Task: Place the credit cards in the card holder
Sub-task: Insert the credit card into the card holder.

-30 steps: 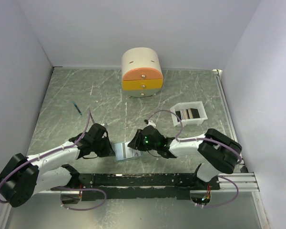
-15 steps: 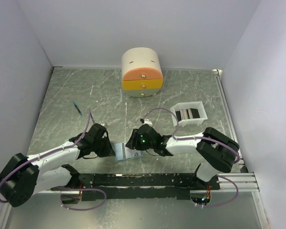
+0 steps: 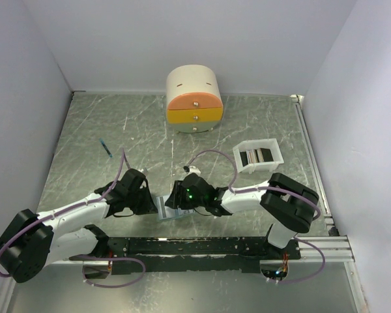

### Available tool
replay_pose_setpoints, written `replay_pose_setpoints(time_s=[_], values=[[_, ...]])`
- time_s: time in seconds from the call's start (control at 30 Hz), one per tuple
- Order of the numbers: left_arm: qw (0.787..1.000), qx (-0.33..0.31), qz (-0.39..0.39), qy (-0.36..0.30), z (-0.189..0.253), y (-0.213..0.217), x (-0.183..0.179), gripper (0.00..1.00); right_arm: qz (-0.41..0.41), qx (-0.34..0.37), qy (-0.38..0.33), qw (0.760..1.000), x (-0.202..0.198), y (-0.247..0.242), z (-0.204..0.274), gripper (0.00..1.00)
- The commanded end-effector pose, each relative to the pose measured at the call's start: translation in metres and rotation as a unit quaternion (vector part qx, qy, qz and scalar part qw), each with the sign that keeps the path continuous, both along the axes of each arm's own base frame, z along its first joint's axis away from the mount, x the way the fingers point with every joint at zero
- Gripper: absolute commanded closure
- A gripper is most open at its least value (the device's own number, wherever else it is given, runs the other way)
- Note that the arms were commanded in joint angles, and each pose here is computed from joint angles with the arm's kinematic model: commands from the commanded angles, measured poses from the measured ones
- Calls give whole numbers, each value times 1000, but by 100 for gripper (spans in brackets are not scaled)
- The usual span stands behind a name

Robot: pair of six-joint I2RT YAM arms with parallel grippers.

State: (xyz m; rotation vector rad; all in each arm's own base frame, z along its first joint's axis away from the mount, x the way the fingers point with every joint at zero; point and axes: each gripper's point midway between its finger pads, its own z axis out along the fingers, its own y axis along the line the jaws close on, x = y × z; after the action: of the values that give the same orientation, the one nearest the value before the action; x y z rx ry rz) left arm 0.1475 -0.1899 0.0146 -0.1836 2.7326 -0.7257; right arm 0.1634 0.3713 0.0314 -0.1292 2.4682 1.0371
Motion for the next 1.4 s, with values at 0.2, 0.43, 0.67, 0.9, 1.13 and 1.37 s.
replay_pose_setpoints(time_s=[0.2,0.43,0.67,0.9,1.13,1.37], values=[[1000,-18,-4,-10,6,-9,3,84,12,2,-20,1000,0,7,4,55],[1000,-15,1,-23,21,-9,9,80,13,-34,-49,998,5,-6,12,62],[999,-10,6,-34,34,-10,16,76,10,-81,-65,995,11,-18,13,74],[998,38,28,-39,31,9,25,71,26,-75,-57,995,7,-11,9,85],[999,18,25,-37,37,7,28,71,39,-80,-48,995,4,-7,-2,85],[1000,-1,10,-15,32,-1,22,71,36,-127,-31,991,1,-22,-24,88]])
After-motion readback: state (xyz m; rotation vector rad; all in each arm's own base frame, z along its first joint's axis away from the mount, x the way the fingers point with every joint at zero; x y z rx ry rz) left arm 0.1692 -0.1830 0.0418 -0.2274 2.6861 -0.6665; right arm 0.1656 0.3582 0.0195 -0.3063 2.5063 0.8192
